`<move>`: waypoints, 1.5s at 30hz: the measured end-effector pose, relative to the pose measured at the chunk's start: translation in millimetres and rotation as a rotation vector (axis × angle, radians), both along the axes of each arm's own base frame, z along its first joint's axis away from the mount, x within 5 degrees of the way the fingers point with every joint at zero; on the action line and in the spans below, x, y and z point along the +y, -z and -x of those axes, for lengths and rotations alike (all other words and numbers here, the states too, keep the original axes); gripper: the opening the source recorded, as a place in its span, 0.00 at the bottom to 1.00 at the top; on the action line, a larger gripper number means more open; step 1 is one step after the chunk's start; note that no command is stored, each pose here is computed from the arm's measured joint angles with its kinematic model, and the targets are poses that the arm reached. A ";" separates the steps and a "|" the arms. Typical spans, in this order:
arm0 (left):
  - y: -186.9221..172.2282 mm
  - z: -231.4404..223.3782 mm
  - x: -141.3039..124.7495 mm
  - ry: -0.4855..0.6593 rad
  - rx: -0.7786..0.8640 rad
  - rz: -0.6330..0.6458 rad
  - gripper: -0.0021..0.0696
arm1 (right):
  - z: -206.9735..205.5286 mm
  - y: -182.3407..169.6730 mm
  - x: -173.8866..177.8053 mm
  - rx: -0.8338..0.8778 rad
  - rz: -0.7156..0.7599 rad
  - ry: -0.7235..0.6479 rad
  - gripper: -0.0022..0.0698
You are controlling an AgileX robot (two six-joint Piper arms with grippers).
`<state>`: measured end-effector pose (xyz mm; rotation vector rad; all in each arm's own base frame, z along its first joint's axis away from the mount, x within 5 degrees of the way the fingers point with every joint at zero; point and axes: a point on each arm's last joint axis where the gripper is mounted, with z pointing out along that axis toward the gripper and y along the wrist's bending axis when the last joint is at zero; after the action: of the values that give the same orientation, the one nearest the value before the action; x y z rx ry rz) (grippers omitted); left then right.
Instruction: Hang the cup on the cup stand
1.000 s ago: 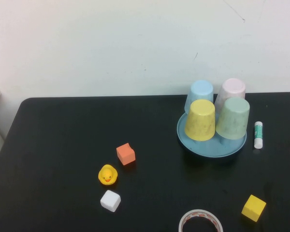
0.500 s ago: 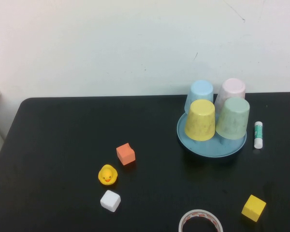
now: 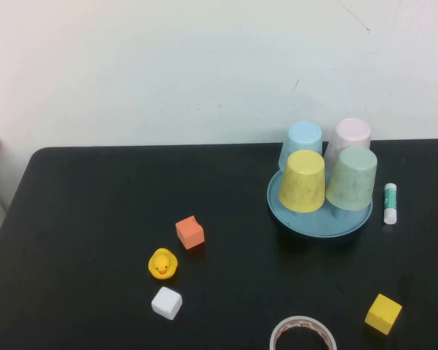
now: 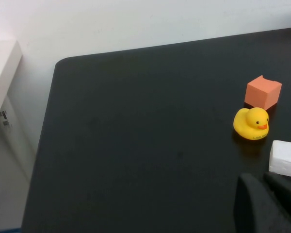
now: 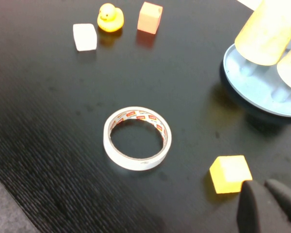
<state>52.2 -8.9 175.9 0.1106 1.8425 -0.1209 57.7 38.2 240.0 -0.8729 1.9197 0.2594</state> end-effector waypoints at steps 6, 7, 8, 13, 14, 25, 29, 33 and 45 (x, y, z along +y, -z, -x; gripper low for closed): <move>0.0 0.0 0.0 0.000 0.000 0.000 0.03 | 1.8 1.1 0.2 0.037 -0.027 0.009 0.03; 0.0 0.0 0.0 0.000 0.000 0.000 0.03 | 2.8 1.7 -0.2 0.062 -0.049 0.023 0.03; 0.0 0.0 0.0 0.000 0.000 0.000 0.03 | 3.6 2.0 -1.2 0.079 -0.065 0.041 0.03; 0.0 0.0 0.0 0.001 0.000 -0.002 0.03 | 6.6 -1.6 -13.8 0.008 -0.083 0.137 0.03; 0.0 0.0 0.0 0.001 0.000 -0.002 0.03 | 7.9 -2.7 -16.2 -0.023 -0.072 0.151 0.03; 0.0 0.0 0.0 0.001 0.000 -0.002 0.03 | 14.8 20.8 -35.5 -0.239 -0.048 0.514 0.03; 0.0 0.0 0.0 0.001 0.000 -0.002 0.03 | 11.2 45.5 -39.5 -0.201 -0.053 0.627 0.03; 0.0 0.0 0.0 0.001 0.000 -0.002 0.03 | 5.5 64.0 -40.4 -0.229 -0.079 0.663 0.03; 0.0 0.0 0.0 0.001 0.000 -0.002 0.03 | 5.5 68.4 -40.6 -0.192 -0.142 0.698 0.03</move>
<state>52.2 -8.9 175.9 0.1124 1.8423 -0.1195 52.2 -2.4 171.6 -0.0972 1.8756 -0.1064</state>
